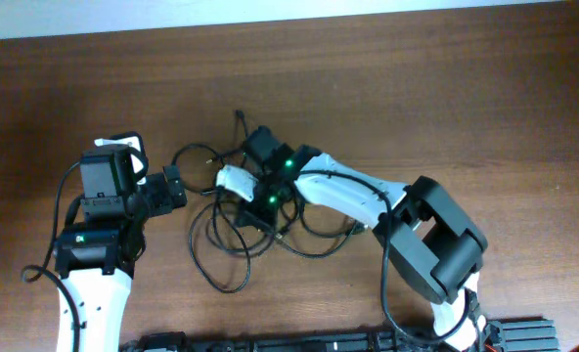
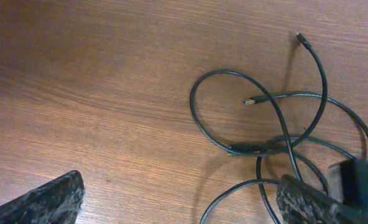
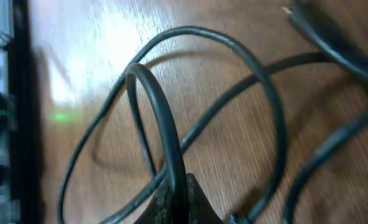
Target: Untangle cables
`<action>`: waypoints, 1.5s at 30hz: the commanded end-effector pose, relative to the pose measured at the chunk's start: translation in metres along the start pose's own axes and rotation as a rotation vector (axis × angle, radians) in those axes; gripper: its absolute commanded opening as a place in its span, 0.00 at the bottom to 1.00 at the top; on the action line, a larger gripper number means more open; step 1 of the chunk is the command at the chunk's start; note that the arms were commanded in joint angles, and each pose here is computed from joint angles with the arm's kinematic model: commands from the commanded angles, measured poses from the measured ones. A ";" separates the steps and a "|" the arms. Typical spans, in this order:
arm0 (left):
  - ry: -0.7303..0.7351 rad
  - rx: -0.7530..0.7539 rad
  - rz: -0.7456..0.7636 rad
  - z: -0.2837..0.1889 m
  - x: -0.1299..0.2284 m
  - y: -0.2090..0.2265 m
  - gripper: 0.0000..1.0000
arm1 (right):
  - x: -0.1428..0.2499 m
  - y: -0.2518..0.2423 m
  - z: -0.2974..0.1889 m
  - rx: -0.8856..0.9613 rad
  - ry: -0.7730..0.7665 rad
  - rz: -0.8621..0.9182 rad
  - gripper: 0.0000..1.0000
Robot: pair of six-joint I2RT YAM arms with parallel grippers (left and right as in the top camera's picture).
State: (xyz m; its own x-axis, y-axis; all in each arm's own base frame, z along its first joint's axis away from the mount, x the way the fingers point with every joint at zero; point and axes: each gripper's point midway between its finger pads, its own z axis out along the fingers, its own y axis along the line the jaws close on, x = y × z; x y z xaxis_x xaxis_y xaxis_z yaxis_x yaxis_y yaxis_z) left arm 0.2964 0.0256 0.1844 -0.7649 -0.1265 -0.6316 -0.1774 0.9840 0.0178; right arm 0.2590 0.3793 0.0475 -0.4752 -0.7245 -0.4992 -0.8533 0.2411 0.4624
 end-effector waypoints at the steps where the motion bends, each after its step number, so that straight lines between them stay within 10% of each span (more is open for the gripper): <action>1: -0.016 -0.009 0.011 -0.003 -0.003 0.003 0.99 | -0.037 0.007 -0.065 -0.159 -0.195 0.054 0.04; 6: -0.016 -0.009 0.011 -0.003 -0.003 0.003 0.99 | -0.071 0.004 -0.193 -0.175 -0.455 0.109 0.04; 16: -0.016 -0.009 0.011 -0.003 -0.003 0.003 0.99 | -0.086 0.091 -0.437 0.752 -0.874 -0.167 0.04; 25: -0.016 -0.009 0.011 -0.003 -0.003 0.003 0.99 | -0.069 0.141 -0.512 1.054 -1.023 -0.275 0.04; 29: -0.016 -0.009 0.011 -0.003 -0.003 0.003 0.99 | -0.054 0.127 -0.572 1.469 -1.009 -0.263 0.04; 37: -0.016 -0.009 0.011 -0.003 -0.003 0.003 0.99 | 0.145 0.089 -0.728 2.570 -0.538 0.667 0.04; 45: -0.016 -0.009 0.010 -0.003 -0.003 0.003 0.99 | 0.344 0.054 -0.756 2.674 -0.343 1.315 0.04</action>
State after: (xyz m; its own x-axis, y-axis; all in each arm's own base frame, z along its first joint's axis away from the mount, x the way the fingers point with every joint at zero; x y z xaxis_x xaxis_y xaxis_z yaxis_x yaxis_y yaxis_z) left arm 0.2964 0.0260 0.1848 -0.7635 -0.1273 -0.6331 -0.1788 0.9837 0.0178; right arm 0.2151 -0.3215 0.4800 -0.3699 -0.0198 -0.9289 0.9290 -0.0196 -0.3695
